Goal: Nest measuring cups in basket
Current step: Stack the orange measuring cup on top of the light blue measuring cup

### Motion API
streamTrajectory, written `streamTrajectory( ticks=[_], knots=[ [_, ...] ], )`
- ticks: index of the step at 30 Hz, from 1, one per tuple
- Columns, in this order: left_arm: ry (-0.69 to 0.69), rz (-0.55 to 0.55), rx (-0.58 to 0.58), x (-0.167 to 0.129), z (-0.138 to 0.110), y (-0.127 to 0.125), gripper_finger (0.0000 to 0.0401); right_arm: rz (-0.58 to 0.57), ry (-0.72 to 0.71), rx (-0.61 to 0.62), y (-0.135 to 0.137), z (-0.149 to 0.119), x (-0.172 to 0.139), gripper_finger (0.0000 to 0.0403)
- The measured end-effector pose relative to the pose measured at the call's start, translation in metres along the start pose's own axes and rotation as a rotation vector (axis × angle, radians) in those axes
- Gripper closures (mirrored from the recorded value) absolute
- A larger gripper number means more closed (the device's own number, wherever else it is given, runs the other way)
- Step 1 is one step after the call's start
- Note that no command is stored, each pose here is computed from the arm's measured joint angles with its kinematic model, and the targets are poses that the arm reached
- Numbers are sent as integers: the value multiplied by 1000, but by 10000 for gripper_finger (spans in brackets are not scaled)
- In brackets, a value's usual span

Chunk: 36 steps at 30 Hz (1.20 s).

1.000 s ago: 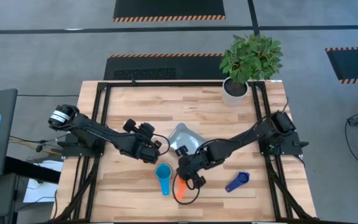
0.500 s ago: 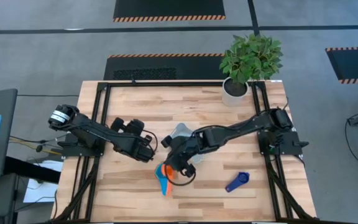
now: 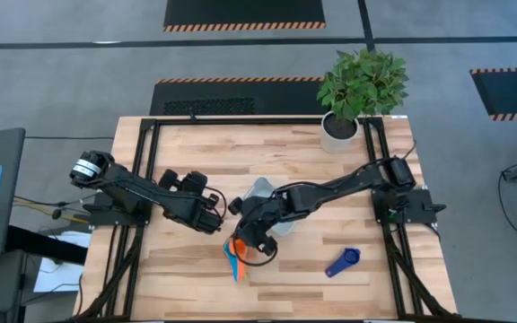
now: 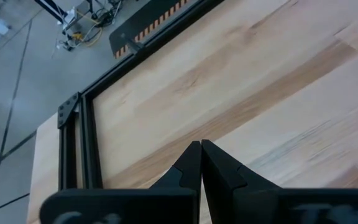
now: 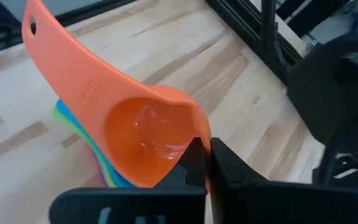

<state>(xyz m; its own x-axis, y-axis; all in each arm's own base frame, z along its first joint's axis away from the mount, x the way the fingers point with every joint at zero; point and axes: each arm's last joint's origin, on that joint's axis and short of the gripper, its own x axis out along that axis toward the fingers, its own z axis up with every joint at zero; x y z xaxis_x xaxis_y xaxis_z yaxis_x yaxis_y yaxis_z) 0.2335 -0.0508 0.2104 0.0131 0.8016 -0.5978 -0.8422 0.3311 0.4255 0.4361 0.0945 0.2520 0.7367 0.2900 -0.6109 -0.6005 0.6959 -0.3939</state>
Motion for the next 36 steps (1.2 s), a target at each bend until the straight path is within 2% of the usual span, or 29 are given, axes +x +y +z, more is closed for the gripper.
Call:
streamTrajectory(
  ticks=[5,12,24,29,36],
  knots=[
    [-11,-3,-19,0,1,0,401,14,20,-3,2,-5,5,396],
    [-17,-26,-39,0,1,-4,401,50,70,-28,11,-22,34,396],
    [-25,-32,-42,0,2,-4,401,40,57,-17,8,-21,33,387],
    [-26,-39,-50,0,2,-5,401,46,68,10,9,-22,32,343],
    [-27,-46,-60,0,2,-6,401,20,62,112,1,-26,31,259]
  ],
)
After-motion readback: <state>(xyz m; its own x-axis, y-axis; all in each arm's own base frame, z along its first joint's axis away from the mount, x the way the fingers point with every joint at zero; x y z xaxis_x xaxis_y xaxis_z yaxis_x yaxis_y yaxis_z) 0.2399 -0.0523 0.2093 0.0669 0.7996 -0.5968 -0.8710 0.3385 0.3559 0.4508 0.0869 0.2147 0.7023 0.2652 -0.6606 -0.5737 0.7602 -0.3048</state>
